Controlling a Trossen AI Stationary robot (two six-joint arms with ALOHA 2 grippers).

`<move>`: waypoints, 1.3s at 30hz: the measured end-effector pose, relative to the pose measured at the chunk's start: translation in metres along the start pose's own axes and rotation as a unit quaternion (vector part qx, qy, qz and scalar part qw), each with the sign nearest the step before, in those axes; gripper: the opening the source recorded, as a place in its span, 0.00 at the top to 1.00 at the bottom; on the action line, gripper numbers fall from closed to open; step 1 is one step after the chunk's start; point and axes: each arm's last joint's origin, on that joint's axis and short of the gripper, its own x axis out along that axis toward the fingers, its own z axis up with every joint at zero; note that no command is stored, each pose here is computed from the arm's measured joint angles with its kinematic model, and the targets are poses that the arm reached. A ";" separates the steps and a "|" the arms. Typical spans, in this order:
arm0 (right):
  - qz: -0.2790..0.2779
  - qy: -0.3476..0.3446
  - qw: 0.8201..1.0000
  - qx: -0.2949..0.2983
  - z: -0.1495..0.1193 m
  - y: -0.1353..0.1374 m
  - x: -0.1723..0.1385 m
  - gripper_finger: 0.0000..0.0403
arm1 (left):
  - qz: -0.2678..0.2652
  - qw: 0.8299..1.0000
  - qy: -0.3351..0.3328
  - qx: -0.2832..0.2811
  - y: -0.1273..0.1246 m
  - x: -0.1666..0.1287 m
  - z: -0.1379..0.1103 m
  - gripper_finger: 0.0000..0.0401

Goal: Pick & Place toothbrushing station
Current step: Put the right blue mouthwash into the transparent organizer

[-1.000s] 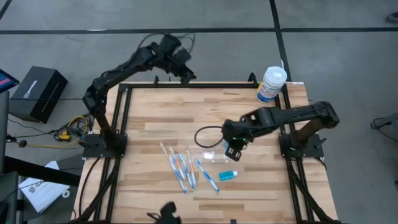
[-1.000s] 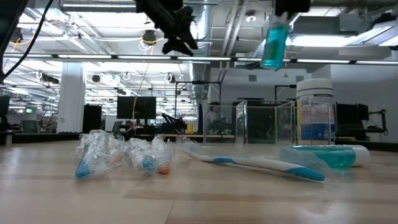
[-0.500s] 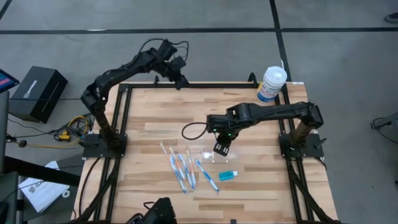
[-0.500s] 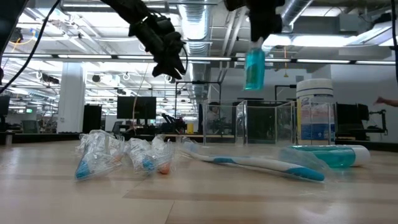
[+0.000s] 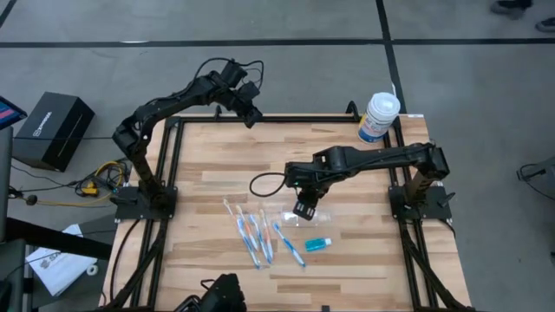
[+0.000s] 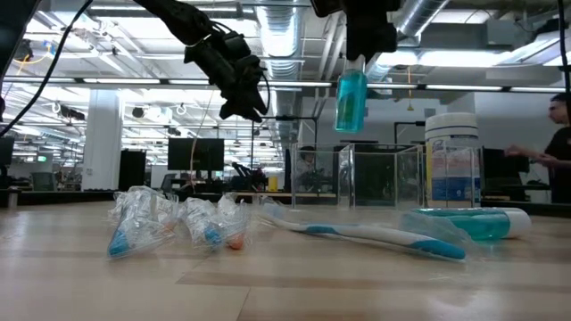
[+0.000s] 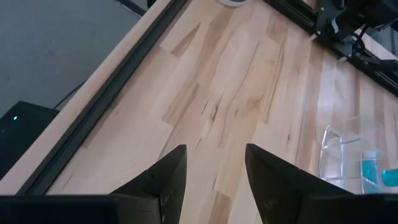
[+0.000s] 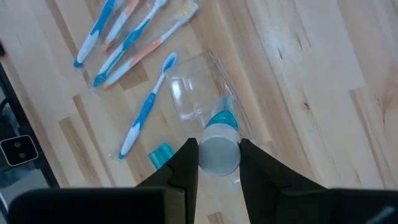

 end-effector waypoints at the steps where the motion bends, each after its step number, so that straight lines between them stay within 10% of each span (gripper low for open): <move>1: -0.001 0.002 1.000 0.000 0.000 0.000 0.000 0.80 | 0.000 1.000 0.000 0.000 0.000 0.000 0.000 0.60; 39: -0.016 0.029 0.999 -0.027 0.023 -0.002 0.057 0.80 | -0.014 1.000 -0.017 0.008 -0.004 -0.006 0.004 0.60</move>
